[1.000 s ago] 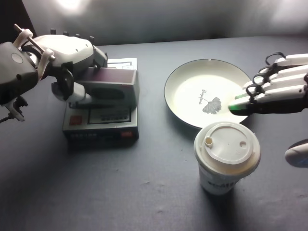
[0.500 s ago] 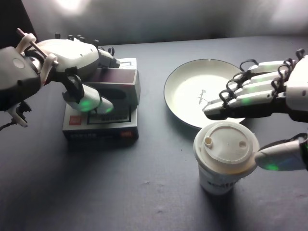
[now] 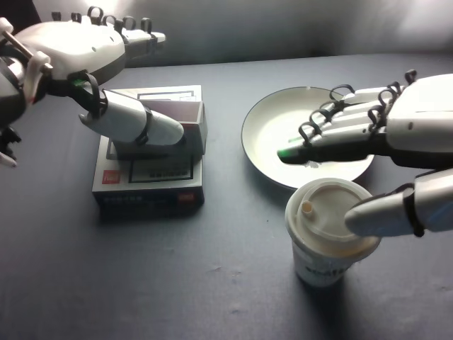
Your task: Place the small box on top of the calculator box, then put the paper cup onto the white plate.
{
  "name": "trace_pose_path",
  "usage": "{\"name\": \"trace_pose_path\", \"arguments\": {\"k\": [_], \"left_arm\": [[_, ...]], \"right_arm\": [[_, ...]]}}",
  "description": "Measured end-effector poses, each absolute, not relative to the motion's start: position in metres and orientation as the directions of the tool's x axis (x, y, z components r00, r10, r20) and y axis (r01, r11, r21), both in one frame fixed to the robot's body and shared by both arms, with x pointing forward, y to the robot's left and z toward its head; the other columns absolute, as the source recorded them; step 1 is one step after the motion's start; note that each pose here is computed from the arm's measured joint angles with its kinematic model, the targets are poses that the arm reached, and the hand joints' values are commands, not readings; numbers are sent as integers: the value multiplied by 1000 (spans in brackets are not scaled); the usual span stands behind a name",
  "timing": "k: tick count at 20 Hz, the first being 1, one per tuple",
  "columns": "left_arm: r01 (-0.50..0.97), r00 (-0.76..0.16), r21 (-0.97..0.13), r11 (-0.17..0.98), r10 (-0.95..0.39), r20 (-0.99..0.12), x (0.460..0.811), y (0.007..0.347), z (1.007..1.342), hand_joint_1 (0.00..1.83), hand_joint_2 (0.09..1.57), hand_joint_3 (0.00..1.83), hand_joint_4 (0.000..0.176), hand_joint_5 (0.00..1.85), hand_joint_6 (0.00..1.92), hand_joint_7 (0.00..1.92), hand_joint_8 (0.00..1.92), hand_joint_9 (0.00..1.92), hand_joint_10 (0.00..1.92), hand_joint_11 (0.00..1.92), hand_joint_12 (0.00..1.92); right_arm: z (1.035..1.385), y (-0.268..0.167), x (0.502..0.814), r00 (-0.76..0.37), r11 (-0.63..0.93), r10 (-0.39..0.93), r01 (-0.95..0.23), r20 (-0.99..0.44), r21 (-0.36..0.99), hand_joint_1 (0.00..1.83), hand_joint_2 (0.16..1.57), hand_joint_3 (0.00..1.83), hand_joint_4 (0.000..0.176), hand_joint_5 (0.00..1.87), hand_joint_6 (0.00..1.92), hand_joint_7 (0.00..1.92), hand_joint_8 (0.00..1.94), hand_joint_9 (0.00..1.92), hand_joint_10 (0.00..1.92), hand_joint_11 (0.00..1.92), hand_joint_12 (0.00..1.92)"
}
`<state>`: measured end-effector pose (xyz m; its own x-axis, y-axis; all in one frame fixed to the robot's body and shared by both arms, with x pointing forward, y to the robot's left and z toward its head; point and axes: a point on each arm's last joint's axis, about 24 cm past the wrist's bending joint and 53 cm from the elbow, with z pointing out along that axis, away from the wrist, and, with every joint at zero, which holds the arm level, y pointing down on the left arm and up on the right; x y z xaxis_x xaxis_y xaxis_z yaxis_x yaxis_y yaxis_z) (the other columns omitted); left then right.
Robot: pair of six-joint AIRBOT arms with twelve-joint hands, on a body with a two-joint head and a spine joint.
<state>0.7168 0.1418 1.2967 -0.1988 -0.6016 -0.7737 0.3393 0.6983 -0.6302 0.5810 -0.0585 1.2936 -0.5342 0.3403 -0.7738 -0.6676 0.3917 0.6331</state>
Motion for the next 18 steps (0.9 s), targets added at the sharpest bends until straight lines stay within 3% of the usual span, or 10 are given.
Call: {"name": "trace_pose_path", "arguments": {"k": [2, 5, 8, 11, 13, 15, 18], "left_arm": [[401, -233, -605, 688, -562, -794, 706, 136, 1300, 250, 888, 0, 0, 149, 4, 198, 1, 176, 2, 0, 244], [445, -329, -599, 665, -500, -801, 678, 124, 1277, 264, 880, 1, 0, 154, 1, 209, 2, 190, 2, 0, 290], [455, -367, -578, 677, -449, -815, 654, 132, 1256, 240, 914, 6, 0, 120, 1, 173, 1, 150, 0, 0, 181], [489, -339, -550, 677, -434, -835, 636, 142, 1264, 265, 909, 0, 0, 134, 0, 194, 0, 179, 0, 0, 243], [498, -375, -539, 679, -392, -840, 621, 139, 1251, 265, 906, 0, 0, 156, 0, 211, 0, 206, 2, 0, 350], [504, -401, -525, 686, -352, -846, 610, 135, 1239, 267, 911, 2, 0, 145, 1, 202, 1, 190, 3, 0, 315], [509, -406, -521, 685, -342, -847, 599, 138, 1234, 244, 926, 5, 0, 116, 2, 171, 1, 168, 1, 0, 252]], "right_arm": [[1293, -53, 585, -548, 382, 343, -661, -763, 646, 782, 977, 0, 0, 0, 0, 0, 0, 0, 0, 0, 16], [1291, -45, 585, -557, 371, 337, -663, -759, 650, 1115, 861, 0, 0, 0, 0, 0, 0, 0, 0, 0, 0], [1290, -42, 586, -564, 372, 339, -655, -753, 658, 1128, 845, 0, 0, 0, 0, 0, 0, 0, 0, 0, 0], [1285, -42, 587, -585, 378, 337, -634, -738, 675, 1106, 870, 0, 0, 0, 0, 0, 0, 0, 0, 0, 0], [1281, -40, 586, -588, 383, 323, -635, -741, 671, 1103, 887, 6, 0, 0, 0, 0, 0, 0, 0, 0, 0], [1279, -39, 585, -598, 379, 321, -630, -735, 678, 1047, 911, 16, 0, 0, 0, 0, 0, 0, 0, 0, 0], [1266, -35, 581, -620, 390, 287, -621, -730, 680, 1107, 891, 2, 0, 0, 0, 0, 0, 0, 0, 0, 0]]}}
